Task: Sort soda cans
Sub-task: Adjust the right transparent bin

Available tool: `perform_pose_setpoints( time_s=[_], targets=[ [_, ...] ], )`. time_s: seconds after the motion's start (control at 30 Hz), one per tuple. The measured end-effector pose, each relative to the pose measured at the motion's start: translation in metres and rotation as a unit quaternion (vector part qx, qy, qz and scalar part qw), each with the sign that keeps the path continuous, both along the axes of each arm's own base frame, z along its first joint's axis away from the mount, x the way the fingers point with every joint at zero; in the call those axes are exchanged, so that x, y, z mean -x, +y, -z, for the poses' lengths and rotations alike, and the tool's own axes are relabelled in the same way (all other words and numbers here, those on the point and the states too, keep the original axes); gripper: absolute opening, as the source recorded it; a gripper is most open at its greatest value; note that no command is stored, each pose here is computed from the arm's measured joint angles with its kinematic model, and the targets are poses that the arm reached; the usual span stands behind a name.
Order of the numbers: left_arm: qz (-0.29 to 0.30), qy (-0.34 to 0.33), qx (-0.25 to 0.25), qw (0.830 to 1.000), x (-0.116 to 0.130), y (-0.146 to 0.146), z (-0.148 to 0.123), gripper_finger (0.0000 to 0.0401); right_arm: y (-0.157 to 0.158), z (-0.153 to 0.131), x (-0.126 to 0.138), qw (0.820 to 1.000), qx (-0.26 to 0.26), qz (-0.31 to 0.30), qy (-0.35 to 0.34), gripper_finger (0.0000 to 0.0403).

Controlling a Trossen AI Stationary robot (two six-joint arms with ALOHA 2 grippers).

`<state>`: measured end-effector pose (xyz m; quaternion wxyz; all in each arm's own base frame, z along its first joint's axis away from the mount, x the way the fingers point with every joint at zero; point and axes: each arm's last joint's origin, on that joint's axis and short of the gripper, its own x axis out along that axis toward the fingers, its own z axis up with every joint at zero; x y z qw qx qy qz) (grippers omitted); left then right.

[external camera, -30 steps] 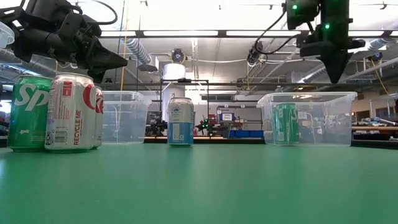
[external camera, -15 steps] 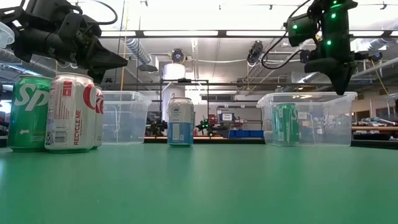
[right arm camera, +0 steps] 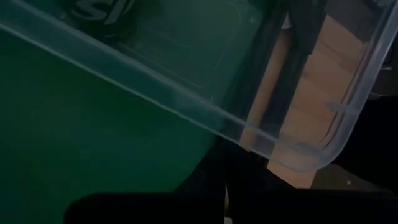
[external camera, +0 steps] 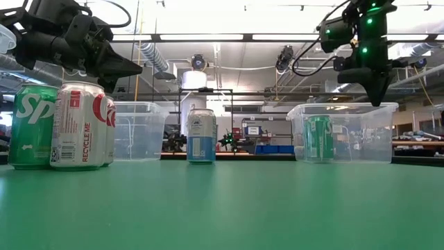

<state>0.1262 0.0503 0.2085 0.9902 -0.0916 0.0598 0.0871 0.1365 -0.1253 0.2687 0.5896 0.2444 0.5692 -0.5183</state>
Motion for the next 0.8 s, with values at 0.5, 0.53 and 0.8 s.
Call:
perform_pose_setpoints(
  time_s=[0.5, 0.53, 0.8],
  targets=[
    [0.000, 0.000, 0.000, 1.000, 0.0000, 0.0000, 0.0000, 0.0007, -0.0092, -0.0001, 0.0081, 1.000, -0.003, -0.002, 0.011, 0.0000],
    [0.000, 0.000, 0.000, 1.000, 0.0000, 0.0000, 0.0000, 0.0007, -0.0090, -0.0001, 0.0078, 1.000, -0.003, -0.004, 0.012, 0.0001],
    [-0.003, -0.003, 0.021, 1.000, 0.0000, 0.0000, 0.0000, 0.0007, -0.0014, -0.0021, 0.0042, 0.999, 0.002, -0.029, 0.016, 0.0022]
  ],
)
